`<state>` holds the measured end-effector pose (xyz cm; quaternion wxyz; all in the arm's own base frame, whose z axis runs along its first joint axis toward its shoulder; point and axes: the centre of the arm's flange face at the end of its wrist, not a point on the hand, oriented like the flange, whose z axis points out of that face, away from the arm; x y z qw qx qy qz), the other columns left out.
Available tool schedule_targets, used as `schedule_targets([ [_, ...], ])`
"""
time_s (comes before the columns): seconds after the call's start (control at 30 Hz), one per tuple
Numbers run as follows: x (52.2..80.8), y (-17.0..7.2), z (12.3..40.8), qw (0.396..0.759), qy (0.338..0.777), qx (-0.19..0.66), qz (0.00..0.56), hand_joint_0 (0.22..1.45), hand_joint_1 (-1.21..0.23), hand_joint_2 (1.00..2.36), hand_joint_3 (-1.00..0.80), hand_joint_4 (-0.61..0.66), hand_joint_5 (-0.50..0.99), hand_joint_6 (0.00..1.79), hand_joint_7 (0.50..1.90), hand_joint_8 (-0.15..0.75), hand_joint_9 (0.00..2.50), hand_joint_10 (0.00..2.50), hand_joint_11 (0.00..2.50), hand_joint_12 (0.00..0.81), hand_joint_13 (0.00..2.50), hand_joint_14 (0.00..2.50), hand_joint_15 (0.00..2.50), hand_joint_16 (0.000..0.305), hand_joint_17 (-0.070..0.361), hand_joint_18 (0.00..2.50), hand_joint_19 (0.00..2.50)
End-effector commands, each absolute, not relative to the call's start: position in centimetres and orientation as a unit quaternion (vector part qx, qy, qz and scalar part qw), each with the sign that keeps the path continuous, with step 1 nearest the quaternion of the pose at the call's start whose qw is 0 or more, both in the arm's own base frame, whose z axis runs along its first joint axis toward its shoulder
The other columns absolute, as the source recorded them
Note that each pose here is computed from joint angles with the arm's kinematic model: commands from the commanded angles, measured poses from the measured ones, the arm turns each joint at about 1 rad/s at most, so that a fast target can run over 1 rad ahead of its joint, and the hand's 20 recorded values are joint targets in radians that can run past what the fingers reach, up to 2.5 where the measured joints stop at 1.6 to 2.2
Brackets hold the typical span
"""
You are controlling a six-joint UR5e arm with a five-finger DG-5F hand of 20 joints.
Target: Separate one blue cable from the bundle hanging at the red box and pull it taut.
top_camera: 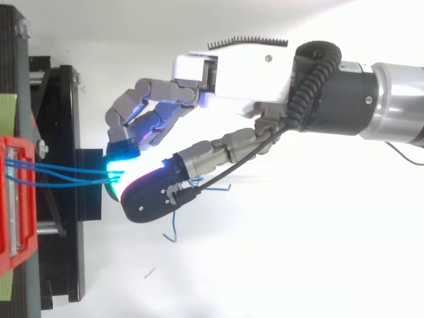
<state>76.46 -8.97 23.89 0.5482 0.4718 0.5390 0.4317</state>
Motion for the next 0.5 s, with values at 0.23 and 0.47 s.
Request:
schedule_targets([
  [0.23, 76.71, -8.96, 24.04, 0.555, 0.533, 0.467, 0.437, 0.76, -0.93, 1.01, -0.38, 0.15, -0.19, 0.92, 1.09, 0.350, 0.82, 0.01, 0.68, 0.397, 0.58, 0.01, 0.20, 0.051, 0.115, 0.75, 0.27],
  [0.47, 76.87, -8.97, 24.19, 0.563, 0.528, 0.464, 0.435, 0.68, -0.93, 1.00, -0.50, 0.17, -0.18, 0.90, 1.09, 0.346, 0.82, 0.02, 0.68, 0.393, 0.58, 0.01, 0.20, 0.051, 0.115, 0.75, 0.27],
])
